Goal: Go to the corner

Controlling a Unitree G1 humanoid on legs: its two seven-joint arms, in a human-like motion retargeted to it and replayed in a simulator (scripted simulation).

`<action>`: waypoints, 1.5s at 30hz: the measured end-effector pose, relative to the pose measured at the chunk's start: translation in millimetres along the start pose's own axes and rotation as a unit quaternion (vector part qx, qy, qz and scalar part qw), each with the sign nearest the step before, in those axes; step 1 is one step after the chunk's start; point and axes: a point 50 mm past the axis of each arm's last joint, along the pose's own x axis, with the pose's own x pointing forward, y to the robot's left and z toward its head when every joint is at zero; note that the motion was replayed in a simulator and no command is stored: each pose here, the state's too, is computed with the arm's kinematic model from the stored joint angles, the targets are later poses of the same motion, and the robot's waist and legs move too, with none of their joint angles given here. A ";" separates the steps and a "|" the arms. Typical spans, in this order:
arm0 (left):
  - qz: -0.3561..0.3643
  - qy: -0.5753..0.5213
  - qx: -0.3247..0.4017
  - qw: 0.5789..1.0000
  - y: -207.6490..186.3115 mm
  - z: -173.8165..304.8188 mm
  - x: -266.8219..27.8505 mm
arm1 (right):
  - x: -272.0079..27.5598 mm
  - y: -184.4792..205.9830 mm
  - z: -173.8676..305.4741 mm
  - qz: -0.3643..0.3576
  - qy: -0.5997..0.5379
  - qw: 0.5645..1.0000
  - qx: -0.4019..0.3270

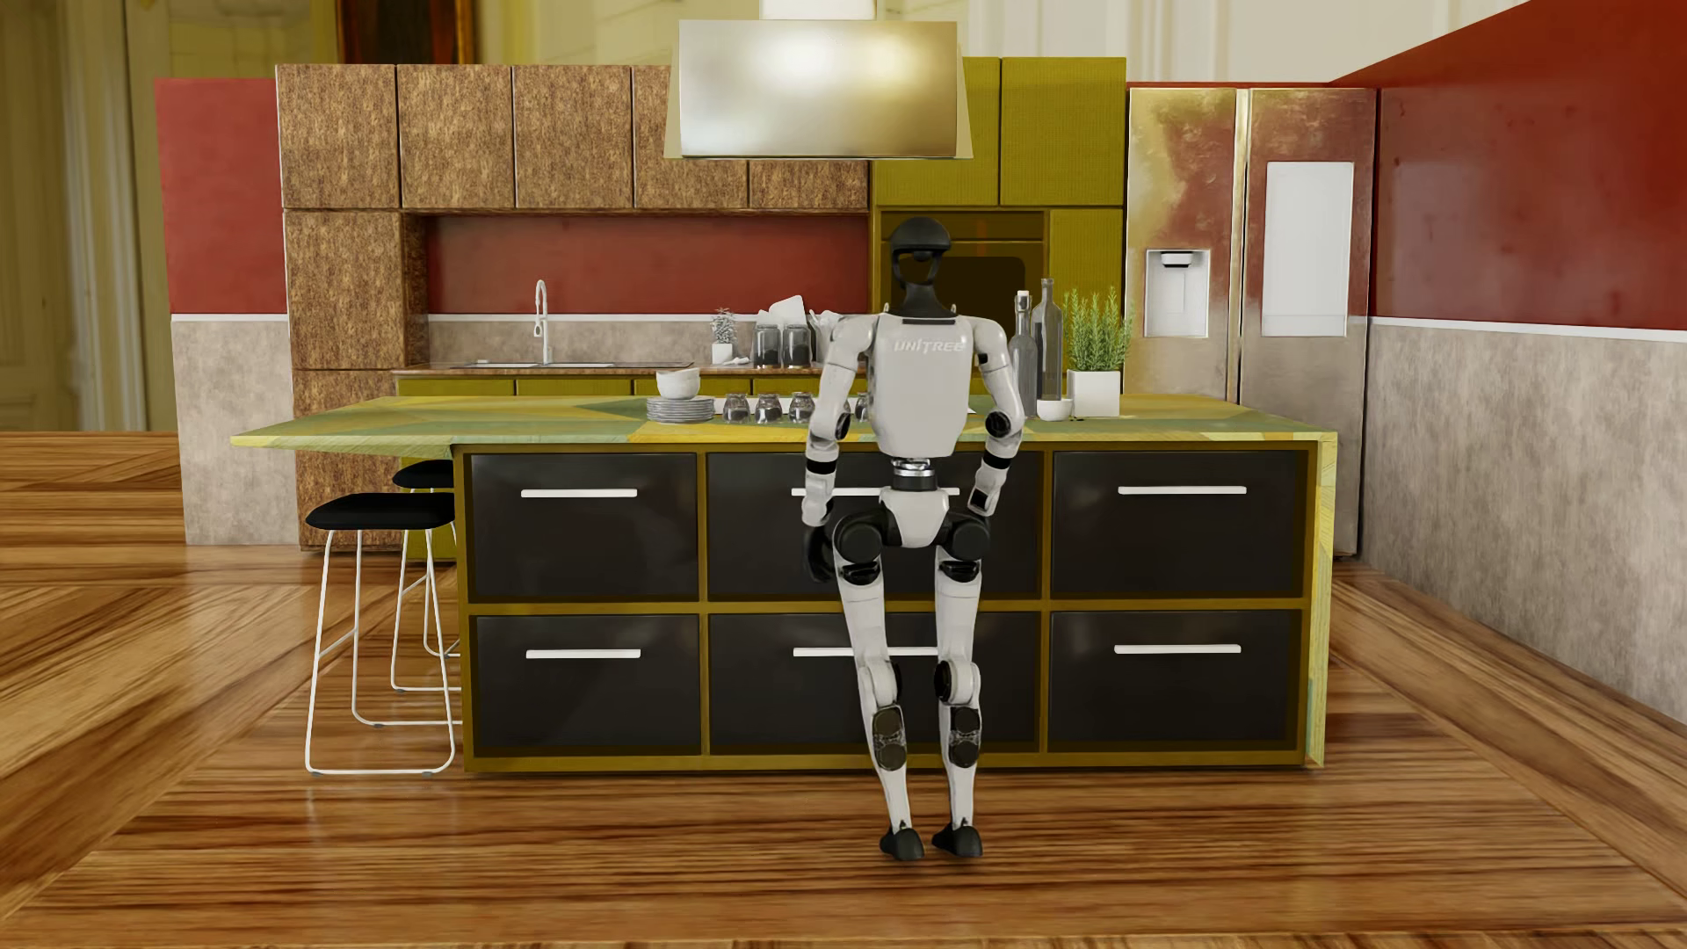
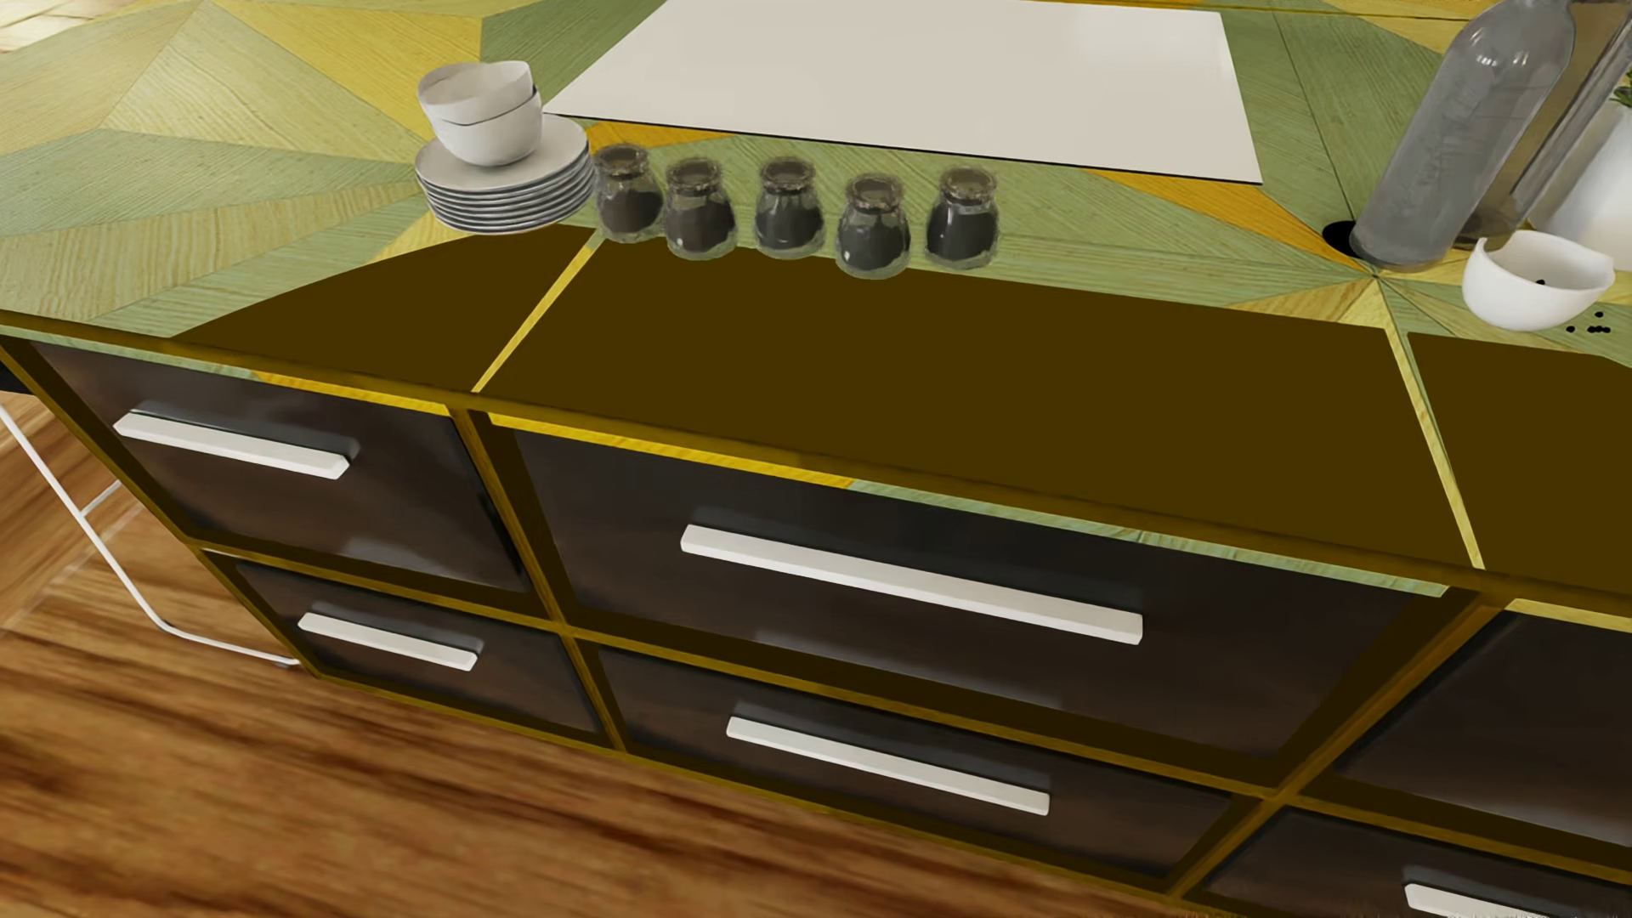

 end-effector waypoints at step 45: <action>-0.032 -0.023 0.027 0.999 -21.0 9.6 -0.5 | -1.2 -1.9 -2.2 -0.010 0.001 1.000 0.024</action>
